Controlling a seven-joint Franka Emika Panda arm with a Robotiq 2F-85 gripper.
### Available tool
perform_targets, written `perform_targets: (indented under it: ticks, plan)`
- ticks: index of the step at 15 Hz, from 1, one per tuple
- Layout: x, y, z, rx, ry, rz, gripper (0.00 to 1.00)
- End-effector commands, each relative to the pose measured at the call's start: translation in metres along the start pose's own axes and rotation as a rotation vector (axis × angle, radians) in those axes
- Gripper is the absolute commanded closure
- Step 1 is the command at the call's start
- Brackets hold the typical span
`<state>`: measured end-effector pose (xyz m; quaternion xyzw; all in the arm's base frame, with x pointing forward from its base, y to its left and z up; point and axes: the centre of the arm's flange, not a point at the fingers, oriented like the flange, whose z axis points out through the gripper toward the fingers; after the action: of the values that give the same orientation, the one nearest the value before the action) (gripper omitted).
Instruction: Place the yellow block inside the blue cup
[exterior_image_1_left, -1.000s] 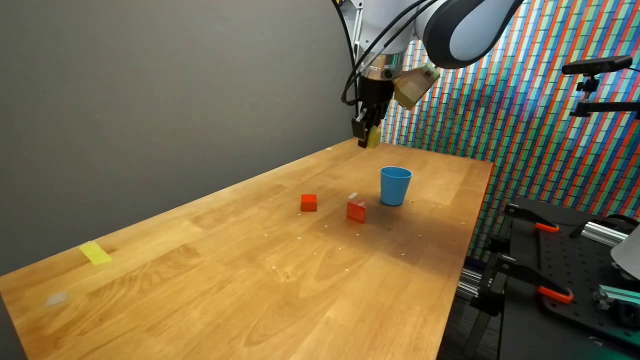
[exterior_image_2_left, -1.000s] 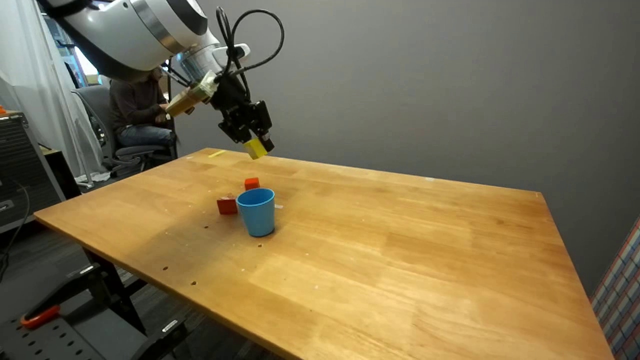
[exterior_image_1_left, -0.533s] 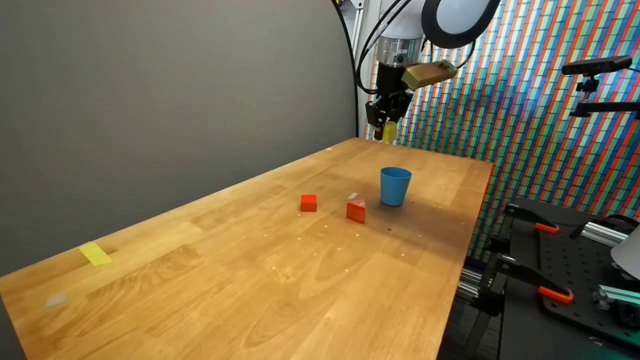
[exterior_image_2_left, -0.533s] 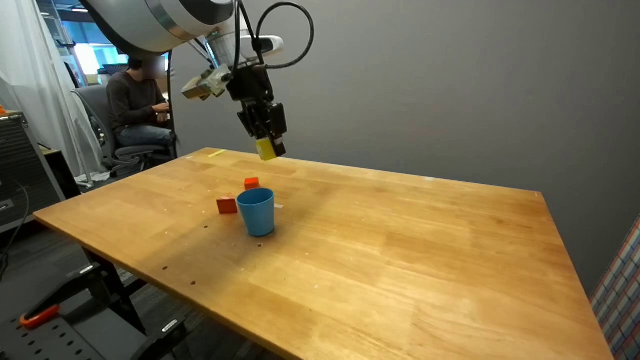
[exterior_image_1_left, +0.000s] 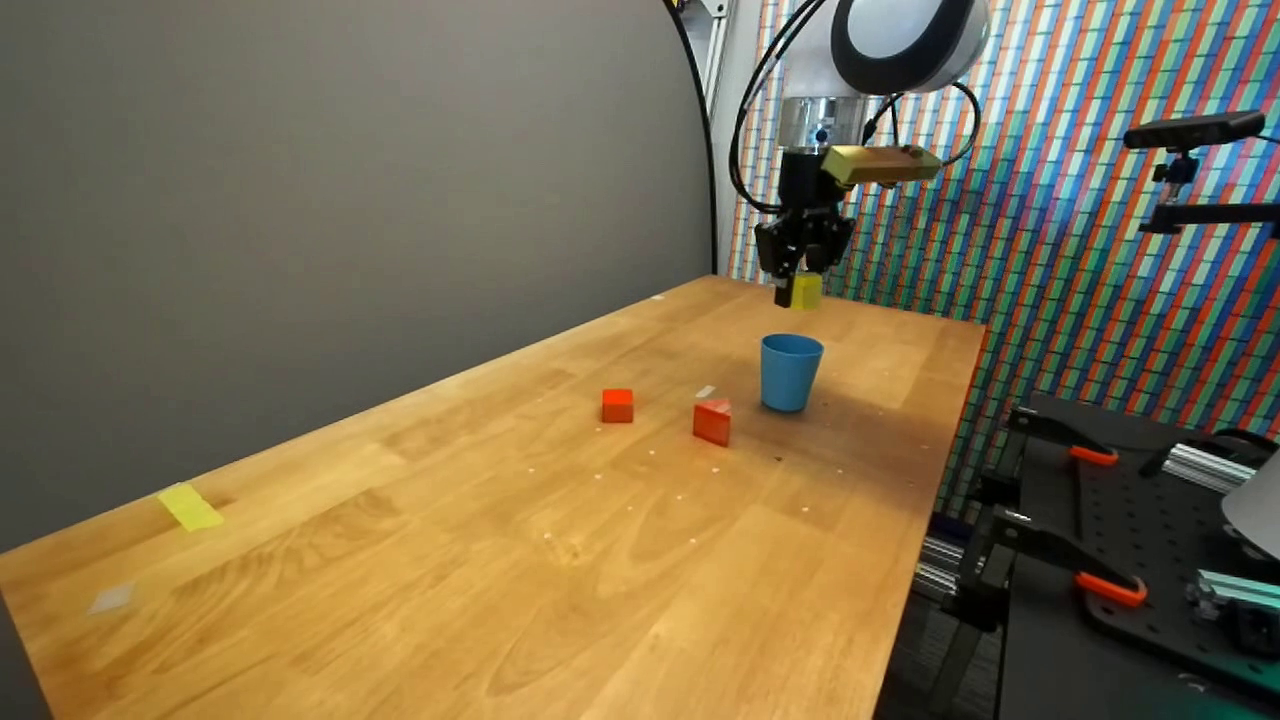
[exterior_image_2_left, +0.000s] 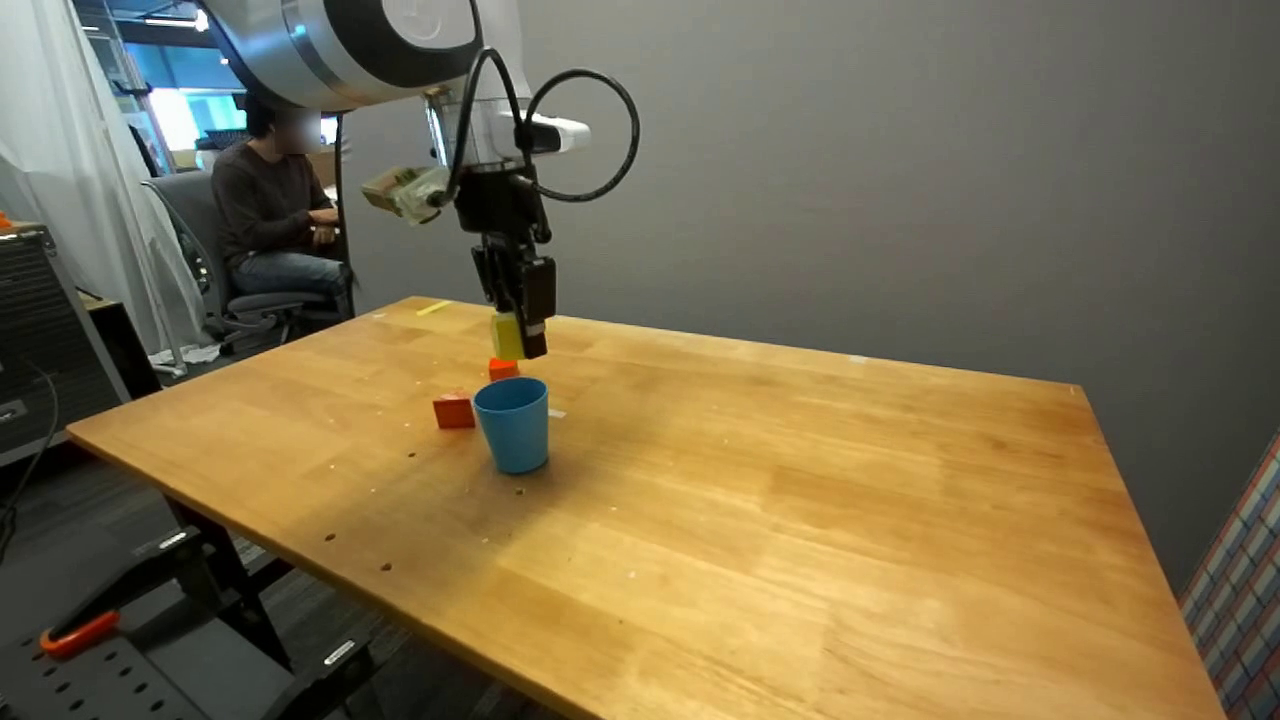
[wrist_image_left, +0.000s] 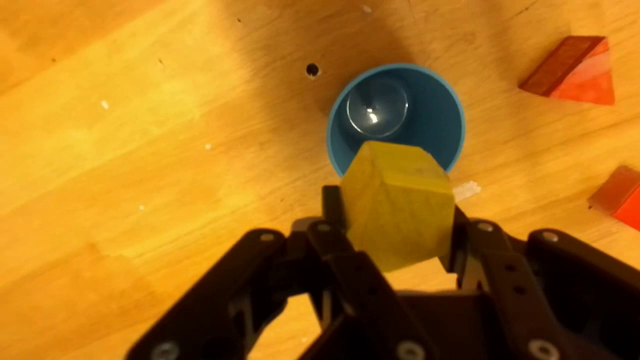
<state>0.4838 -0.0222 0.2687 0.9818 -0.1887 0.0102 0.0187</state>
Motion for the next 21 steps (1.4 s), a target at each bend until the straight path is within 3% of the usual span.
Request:
perform_targets:
  ticks: [1, 6, 11, 12, 14, 17, 21]
  plan:
    - [-0.012, 0.006, 0.012, 0.017, -0.036, 0.006, 0.78]
    - [-0.029, -0.010, 0.028, 0.020, -0.053, -0.042, 0.78]
    - [-0.031, -0.027, 0.033, 0.004, 0.014, -0.121, 0.79]
    - [-0.031, -0.028, 0.032, 0.009, 0.024, -0.125, 0.31]
    - [-0.028, -0.026, 0.030, -0.003, 0.052, -0.132, 0.24]
    - [-0.025, -0.021, 0.023, -0.006, 0.074, -0.145, 0.00]
    - [-0.029, -0.016, 0.004, -0.003, 0.071, -0.181, 0.00]
